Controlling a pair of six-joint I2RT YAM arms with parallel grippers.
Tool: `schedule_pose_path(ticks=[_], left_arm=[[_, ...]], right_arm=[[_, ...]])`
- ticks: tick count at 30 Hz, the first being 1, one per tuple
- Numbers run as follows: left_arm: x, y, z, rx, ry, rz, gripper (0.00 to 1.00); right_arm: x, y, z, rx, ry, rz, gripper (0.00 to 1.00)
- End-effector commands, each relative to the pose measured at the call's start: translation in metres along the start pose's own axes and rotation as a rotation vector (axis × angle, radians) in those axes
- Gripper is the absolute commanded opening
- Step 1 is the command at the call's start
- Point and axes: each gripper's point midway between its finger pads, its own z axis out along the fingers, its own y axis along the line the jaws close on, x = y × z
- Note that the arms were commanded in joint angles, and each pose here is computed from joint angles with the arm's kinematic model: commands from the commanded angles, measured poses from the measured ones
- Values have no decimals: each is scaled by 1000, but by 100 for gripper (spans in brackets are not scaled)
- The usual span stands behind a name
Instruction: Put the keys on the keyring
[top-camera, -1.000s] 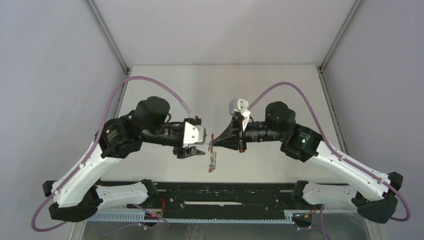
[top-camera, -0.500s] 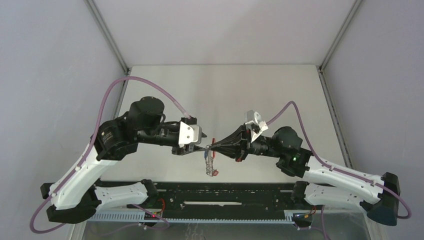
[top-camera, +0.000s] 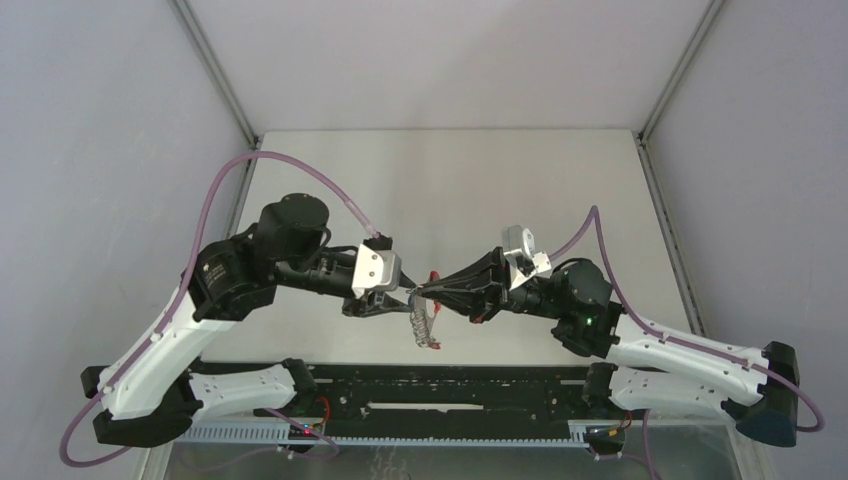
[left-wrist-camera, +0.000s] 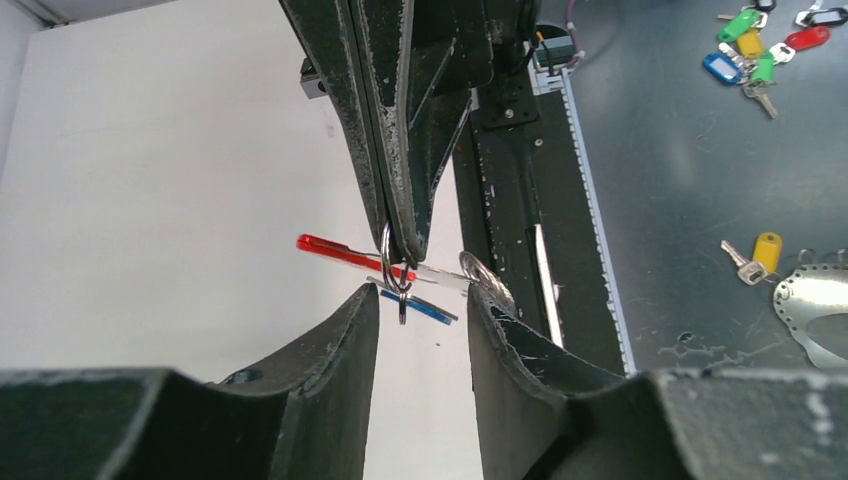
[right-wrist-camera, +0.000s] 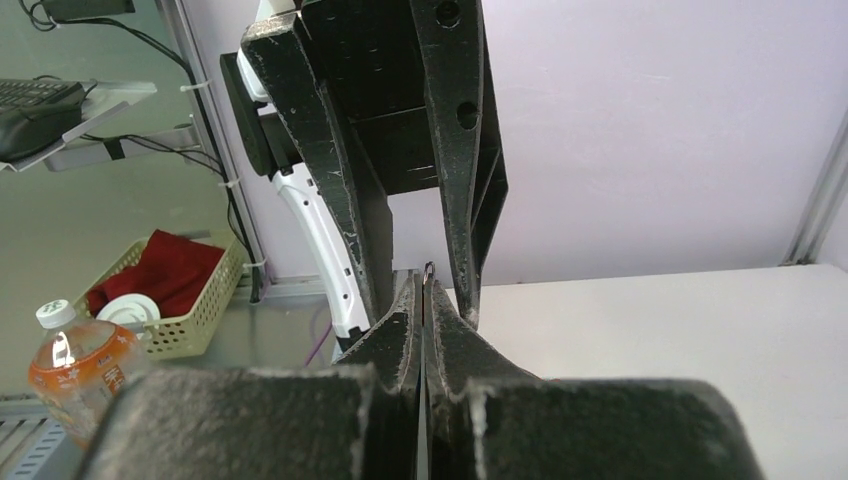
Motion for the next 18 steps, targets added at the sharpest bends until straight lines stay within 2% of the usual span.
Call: schedule_pose_path(ticks=[1, 6, 18], left_arm=[[-8, -8, -2, 35, -38, -27, 43], [-7, -7, -1, 29, -35, -20, 38], [5, -5, 2, 25, -2, -4, 1]], right_arm=[[-18, 3, 2, -9, -67, -59, 0], [-12, 5, 4, -24, -47, -54, 0], [1, 10, 8, -64, 11, -32, 0]])
